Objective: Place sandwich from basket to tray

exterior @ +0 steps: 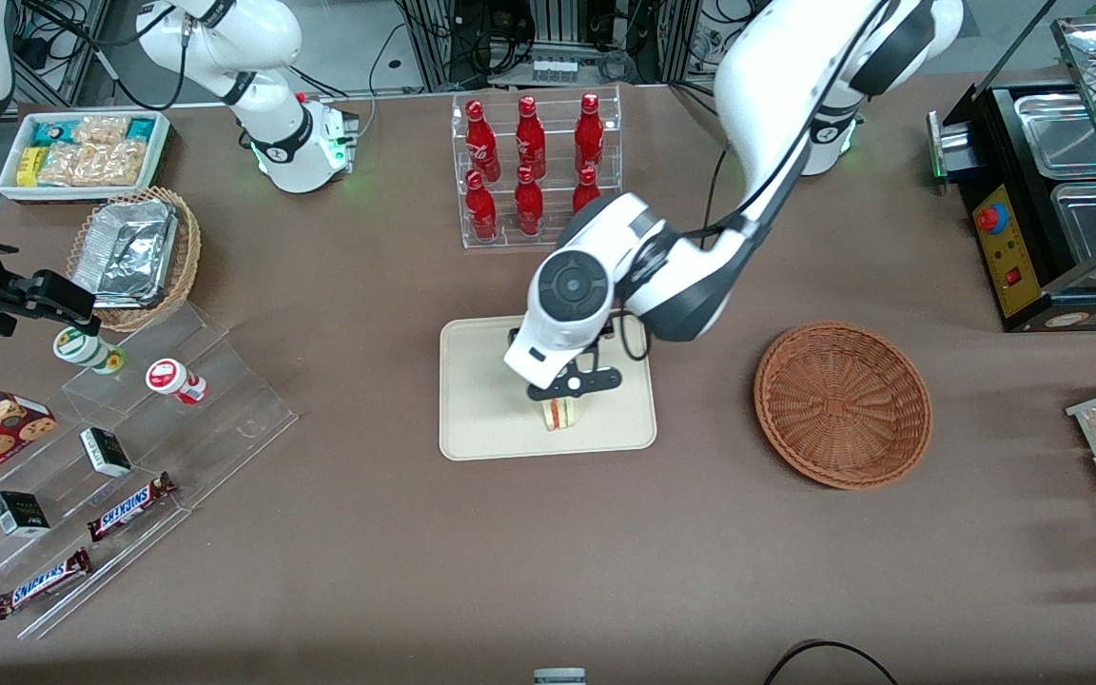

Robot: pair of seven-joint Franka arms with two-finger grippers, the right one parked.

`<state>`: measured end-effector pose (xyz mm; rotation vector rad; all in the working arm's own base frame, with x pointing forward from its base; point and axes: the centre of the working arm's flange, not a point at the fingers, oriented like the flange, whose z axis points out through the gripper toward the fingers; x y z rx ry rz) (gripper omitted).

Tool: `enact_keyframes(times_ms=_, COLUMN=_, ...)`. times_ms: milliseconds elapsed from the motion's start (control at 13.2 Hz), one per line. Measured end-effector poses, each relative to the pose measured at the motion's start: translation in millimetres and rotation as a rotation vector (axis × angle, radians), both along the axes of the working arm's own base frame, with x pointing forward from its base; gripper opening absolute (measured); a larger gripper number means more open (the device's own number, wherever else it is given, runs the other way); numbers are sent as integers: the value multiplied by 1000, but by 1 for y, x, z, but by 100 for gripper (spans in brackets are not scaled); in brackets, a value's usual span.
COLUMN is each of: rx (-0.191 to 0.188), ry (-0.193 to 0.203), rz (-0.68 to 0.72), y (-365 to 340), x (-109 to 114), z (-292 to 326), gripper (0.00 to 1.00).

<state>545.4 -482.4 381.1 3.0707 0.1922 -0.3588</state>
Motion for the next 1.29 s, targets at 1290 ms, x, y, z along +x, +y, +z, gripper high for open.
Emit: enact_keyframes(times_ms=1290, rx=36, ry=41, rz=-204, y=310, x=44, z=115, gripper=100)
